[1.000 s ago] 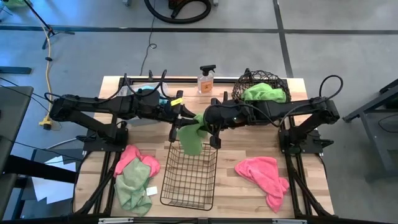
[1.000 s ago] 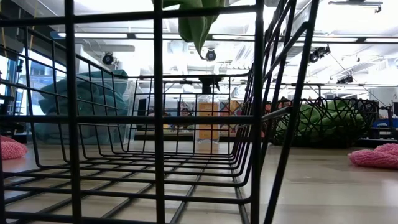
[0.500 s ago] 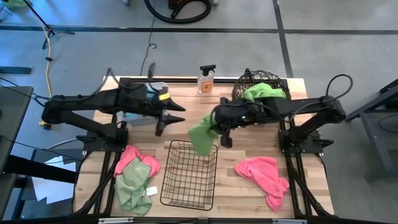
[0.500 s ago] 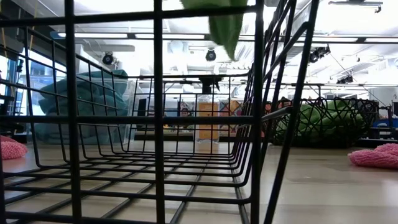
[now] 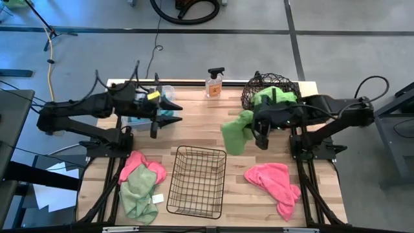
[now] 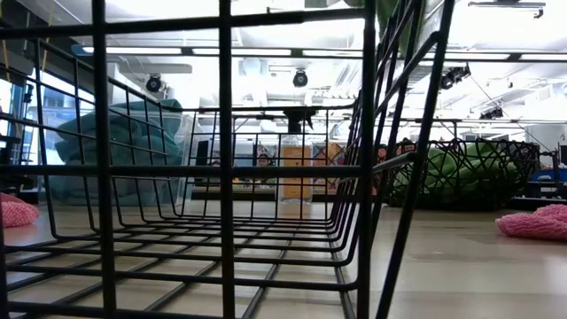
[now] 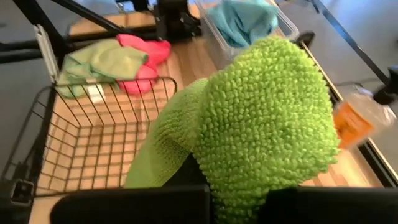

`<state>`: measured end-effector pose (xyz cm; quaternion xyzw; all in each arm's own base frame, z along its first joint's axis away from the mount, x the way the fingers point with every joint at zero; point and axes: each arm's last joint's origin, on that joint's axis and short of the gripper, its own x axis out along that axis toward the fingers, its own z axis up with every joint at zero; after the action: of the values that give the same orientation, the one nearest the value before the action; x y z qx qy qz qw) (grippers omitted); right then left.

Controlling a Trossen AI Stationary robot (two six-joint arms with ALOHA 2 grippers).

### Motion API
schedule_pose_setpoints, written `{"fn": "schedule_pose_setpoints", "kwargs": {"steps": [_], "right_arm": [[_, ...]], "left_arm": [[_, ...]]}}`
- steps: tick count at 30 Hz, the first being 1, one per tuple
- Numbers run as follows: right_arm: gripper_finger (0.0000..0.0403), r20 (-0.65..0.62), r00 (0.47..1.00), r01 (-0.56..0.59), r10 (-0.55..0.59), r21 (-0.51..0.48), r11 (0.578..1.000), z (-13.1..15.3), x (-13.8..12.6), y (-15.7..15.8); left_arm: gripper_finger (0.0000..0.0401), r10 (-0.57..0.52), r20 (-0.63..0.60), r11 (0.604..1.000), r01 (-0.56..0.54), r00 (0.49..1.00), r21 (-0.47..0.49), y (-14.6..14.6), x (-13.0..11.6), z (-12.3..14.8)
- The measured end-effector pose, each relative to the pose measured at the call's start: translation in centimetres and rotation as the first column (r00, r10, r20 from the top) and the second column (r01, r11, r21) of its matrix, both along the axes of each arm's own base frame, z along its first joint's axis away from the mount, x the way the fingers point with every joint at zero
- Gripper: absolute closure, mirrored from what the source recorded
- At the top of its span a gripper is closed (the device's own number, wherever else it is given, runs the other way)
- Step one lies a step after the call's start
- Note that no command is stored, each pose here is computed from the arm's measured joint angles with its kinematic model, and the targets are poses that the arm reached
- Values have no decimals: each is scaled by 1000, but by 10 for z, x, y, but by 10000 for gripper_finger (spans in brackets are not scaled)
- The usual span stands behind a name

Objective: Sort microfiber towel by color & place in baskets

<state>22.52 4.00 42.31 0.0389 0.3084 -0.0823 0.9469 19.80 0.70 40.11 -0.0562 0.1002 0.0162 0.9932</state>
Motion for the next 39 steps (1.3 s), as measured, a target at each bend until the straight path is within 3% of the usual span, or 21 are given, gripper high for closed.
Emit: {"fn": "schedule_pose_setpoints", "kwargs": {"steps": [8, 17, 23, 28, 34, 37, 39], "right_arm": [[398, 6, 997, 76, -76, 18, 997, -21, -25, 16], [398, 200, 975, 90, -101, 65, 994, -37, -38, 12], [398, 408, 904, 173, -130, -72, 982, -8, -45, -3], [398, 505, 828, 368, -244, -162, 915, 15, -54, -27], [398, 393, 780, 599, -487, -241, 764, 8, -62, -64], [398, 316, 716, 690, -622, -185, 700, -3, -66, -87], [398, 263, 682, 725, -683, -119, 678, -10, -69, -102]], "left_arm": [[222, -6, 84, 990, 18, 996, -139, 0, 17, -47], [222, -5, 229, 994, 30, 973, -103, 0, 12, -32], [222, 4, 252, 996, 19, 968, -90, 0, 7, -28], [222, 6, 250, 995, 19, 968, -98, 0, 7, -29], [222, 11, 249, 993, 19, 968, -116, 0, 7, -29], [222, 11, 249, 993, 18, 968, -116, 0, 7, -29], [222, 11, 249, 993, 18, 968, -116, 0, 7, -29]]}}
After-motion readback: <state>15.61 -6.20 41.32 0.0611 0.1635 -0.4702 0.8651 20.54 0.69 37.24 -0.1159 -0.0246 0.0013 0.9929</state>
